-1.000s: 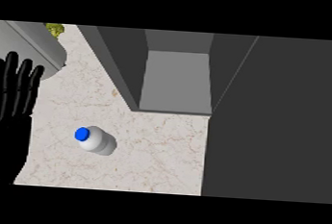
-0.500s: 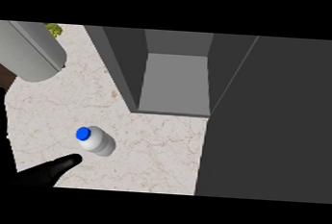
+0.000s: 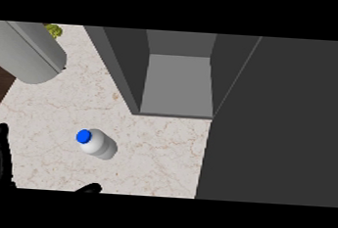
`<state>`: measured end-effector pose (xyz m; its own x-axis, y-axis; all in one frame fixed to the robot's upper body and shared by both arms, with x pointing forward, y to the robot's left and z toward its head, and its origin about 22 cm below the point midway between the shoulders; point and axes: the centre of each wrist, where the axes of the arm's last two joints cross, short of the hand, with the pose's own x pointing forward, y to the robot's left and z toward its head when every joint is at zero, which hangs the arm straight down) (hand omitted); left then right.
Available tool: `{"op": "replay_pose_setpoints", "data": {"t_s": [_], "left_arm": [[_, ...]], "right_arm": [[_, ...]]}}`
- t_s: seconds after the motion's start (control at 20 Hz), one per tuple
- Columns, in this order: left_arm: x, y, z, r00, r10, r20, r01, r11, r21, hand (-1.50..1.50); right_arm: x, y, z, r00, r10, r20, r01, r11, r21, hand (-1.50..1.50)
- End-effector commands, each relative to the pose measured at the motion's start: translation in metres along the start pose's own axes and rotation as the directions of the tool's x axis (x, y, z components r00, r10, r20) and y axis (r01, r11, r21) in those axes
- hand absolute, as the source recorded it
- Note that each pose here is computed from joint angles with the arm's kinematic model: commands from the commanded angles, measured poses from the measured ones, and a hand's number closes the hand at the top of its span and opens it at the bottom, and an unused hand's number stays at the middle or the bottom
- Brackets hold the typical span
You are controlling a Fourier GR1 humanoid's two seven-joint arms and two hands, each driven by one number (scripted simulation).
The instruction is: Pick up the bottled water, place it into the cabinet and close the cabinet
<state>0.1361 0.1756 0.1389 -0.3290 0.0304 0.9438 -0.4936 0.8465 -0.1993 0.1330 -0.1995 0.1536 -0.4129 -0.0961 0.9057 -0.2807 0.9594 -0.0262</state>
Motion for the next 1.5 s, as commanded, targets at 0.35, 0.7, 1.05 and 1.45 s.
{"op": "replay_pose_setpoints", "data": {"t_s": [0.35, 0.7, 1.05, 1.45], "left_arm": [[0.037, 0.01, 0.027, 0.999, -0.014, 0.048, 0.011, 0.998, 0.062, -1.5], [0.029, 0.009, 0.033, 0.999, -0.042, -0.006, 0.042, 0.996, 0.074, -1.5], [0.022, 0.013, 0.025, 0.996, -0.087, -0.016, 0.088, 0.994, 0.059, -1.5], [0.014, 0.009, 0.005, 0.991, -0.122, -0.063, 0.126, 0.99, 0.06, -1.5]], "right_arm": [[0.022, 0.022, 0.001, 1.0, 0.003, 0.002, -0.003, 1.0, -0.026, -1.5], [0.03, 0.03, 0.012, 1.0, -0.011, -0.008, 0.011, 1.0, -0.027, -1.5], [0.039, 0.03, 0.011, 1.0, -0.019, -0.007, 0.019, 0.999, -0.03, -1.5], [0.031, 0.037, 0.011, 1.0, 0.008, 0.01, -0.008, 1.0, -0.017, -1.5]]}}
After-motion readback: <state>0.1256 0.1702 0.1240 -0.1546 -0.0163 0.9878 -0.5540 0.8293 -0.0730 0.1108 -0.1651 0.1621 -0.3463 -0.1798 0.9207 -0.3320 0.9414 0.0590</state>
